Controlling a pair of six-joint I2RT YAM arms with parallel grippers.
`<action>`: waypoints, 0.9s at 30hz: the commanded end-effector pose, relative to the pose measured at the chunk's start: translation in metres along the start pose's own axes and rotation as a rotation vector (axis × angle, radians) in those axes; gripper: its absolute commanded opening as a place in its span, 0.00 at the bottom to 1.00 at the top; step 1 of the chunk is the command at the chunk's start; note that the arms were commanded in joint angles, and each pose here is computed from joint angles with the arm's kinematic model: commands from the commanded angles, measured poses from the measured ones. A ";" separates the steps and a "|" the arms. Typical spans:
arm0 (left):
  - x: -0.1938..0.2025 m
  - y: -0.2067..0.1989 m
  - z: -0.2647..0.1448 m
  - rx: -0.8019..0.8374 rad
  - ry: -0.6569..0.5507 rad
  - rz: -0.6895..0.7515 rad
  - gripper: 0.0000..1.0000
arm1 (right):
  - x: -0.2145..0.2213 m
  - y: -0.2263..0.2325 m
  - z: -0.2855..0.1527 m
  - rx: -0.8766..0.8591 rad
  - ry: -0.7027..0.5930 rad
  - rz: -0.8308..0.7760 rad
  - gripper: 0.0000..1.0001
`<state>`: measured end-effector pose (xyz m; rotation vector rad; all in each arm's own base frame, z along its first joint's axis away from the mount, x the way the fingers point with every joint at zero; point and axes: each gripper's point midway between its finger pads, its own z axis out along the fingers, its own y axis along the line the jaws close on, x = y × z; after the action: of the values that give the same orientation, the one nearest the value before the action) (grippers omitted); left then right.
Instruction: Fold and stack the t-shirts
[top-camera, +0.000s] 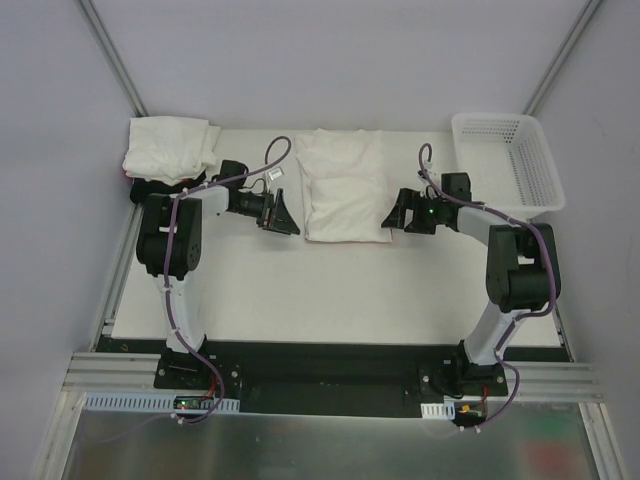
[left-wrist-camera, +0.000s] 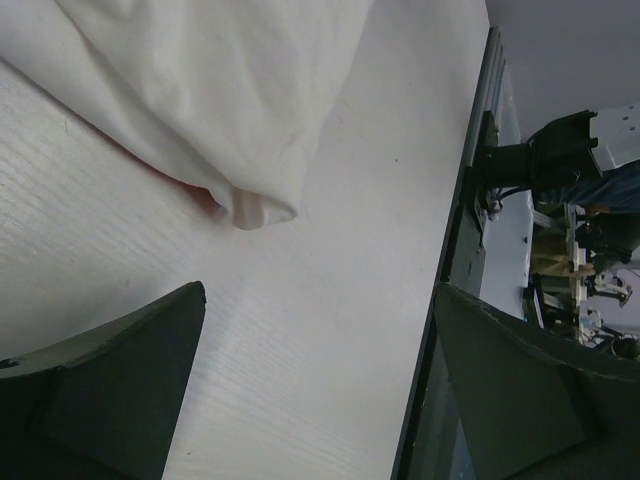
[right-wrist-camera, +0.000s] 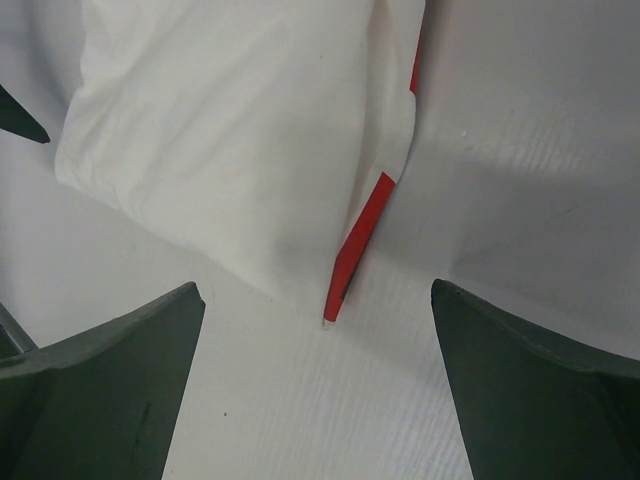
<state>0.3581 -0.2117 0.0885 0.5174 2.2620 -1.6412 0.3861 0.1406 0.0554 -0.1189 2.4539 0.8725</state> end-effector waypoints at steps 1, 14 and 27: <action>-0.005 -0.005 0.006 0.010 0.008 0.057 0.96 | -0.008 0.019 0.001 -0.084 -0.036 -0.009 1.00; -0.002 0.008 0.023 -0.096 0.069 0.006 0.95 | -0.002 0.028 0.017 -0.145 -0.110 0.103 1.00; -0.010 0.019 0.029 -0.118 0.070 -0.034 0.90 | 0.011 0.040 0.023 -0.171 -0.130 0.148 0.99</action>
<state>0.3731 -0.2303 0.0639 0.5055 2.4148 -1.5145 0.3830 0.1758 0.0511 0.0753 2.3166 1.0941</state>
